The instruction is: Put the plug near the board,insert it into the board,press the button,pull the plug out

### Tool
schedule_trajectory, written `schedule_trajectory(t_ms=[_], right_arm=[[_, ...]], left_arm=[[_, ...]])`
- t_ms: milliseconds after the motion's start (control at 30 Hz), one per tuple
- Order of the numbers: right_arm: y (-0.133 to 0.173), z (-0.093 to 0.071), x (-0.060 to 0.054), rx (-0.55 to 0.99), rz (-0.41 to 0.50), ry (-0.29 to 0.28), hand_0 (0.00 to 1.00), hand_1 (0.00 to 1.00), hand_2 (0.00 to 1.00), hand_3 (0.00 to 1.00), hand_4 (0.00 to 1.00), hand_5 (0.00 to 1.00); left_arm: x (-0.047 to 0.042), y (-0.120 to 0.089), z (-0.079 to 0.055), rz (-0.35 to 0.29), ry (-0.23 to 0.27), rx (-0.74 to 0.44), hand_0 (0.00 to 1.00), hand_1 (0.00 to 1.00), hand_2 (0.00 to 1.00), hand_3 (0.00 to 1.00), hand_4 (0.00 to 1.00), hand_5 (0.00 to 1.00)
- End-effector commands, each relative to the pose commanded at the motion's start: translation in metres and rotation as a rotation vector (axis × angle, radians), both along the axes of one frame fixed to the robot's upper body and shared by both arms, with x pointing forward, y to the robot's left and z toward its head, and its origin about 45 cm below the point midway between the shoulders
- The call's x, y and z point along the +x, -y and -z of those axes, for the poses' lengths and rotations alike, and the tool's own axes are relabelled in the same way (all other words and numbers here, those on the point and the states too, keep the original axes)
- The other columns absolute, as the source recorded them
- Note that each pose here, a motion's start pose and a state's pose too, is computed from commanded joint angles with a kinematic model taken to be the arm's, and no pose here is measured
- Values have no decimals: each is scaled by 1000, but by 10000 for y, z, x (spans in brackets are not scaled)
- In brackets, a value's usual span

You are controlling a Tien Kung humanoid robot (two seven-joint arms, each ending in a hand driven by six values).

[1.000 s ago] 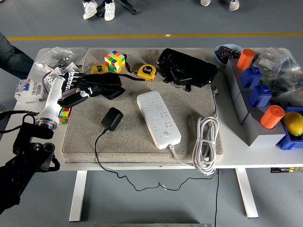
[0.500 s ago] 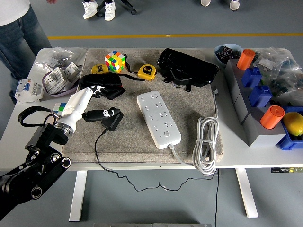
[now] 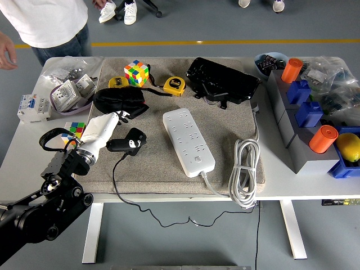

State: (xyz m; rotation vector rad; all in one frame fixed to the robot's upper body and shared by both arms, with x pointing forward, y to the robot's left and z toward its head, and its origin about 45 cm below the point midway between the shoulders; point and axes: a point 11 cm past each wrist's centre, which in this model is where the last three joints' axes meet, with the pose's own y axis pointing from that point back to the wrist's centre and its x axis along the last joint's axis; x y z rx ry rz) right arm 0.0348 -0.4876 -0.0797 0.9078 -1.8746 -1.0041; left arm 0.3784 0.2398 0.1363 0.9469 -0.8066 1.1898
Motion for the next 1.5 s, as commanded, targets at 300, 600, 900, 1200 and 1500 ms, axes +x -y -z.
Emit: schedule_trajectory(t_ms=[300, 600, 900, 1200, 1500], right_arm=[[2, -2, 12, -1, 2, 4, 643, 669, 638, 555, 993, 545], [3, -9, 50, -4, 1, 13, 645, 667, 637, 554, 992, 546], [-7, -8, 70, -3, -1, 18, 646, 667, 636, 555, 993, 545], [1, -11, 58, -6, -10, 12, 646, 666, 636, 555, 993, 544], [10, -13, 34, -7, -12, 6, 646, 666, 636, 554, 993, 544]], left_arm=[[1, 61, 37, 11, -10, 12, 529, 576, 599, 663, 998, 508], [-7, 114, 65, 23, -10, 38, 350, 434, 478, 548, 998, 280], [7, 126, 9, 37, 27, 49, 267, 408, 466, 538, 933, 64], [28, 119, -97, 77, 85, 25, 237, 393, 448, 535, 875, 2], [10, 98, -111, 98, 105, -5, 237, 395, 447, 535, 869, 2]])
